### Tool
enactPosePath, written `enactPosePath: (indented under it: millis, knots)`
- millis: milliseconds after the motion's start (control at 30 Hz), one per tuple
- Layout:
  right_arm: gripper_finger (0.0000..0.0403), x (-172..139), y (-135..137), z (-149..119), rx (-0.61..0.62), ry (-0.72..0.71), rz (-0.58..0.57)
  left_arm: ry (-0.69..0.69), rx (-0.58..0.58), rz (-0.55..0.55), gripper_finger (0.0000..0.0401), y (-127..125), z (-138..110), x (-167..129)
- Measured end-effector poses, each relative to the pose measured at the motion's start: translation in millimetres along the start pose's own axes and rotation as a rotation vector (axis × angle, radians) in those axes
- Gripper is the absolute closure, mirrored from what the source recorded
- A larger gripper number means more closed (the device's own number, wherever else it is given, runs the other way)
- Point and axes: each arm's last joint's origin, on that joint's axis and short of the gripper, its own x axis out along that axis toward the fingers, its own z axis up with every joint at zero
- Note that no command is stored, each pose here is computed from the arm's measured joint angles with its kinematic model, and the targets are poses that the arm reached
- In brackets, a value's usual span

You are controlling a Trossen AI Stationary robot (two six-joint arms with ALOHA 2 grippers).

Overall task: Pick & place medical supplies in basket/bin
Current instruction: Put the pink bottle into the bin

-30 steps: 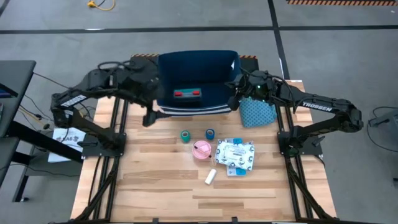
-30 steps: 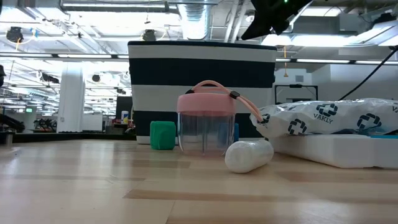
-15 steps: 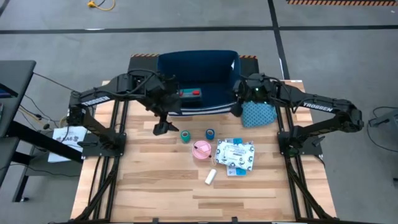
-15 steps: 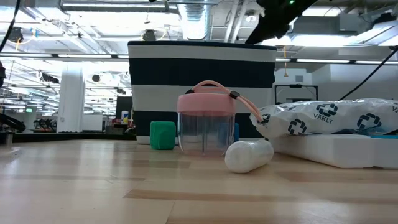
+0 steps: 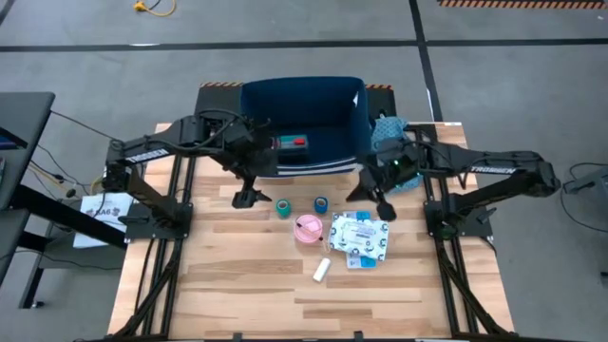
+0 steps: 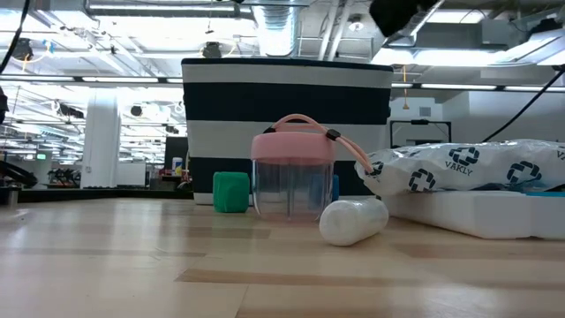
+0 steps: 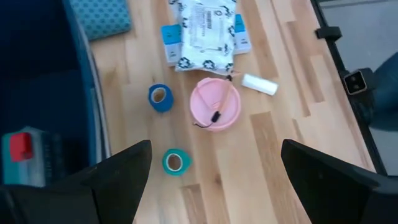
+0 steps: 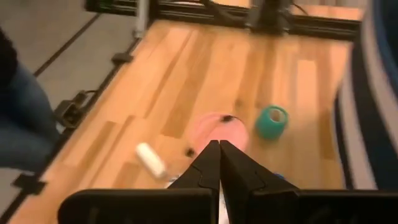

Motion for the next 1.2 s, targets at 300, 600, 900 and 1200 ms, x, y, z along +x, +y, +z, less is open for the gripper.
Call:
enactPosePath:
  millis: [300, 600, 900, 1200]
  knots:
    - [0.0403, 9.4, 42.2, -6.8, 0.129, 0.167, -0.042, 0.068, 0.082, 0.025, 0.0053, -27.9, 9.7, 26.5]
    - [0.0403, 15.1, 69.2, -9.5, 0.129, 0.217, -0.077, 0.126, 0.108, 0.141, 0.0053, -30.5, 26.2, 85.3]
    - [0.0403, 15.5, 77.6, -9.9, 0.127, 0.223, -0.069, 0.285, 0.071, -0.040, 0.0061, -33.1, 22.1, 158.0]
    - [0.0403, 15.0, 77.2, -11.7, 0.129, 0.242, -0.071, 0.287, 0.106, -0.055, 0.0152, -37.3, 23.2, 175.8]
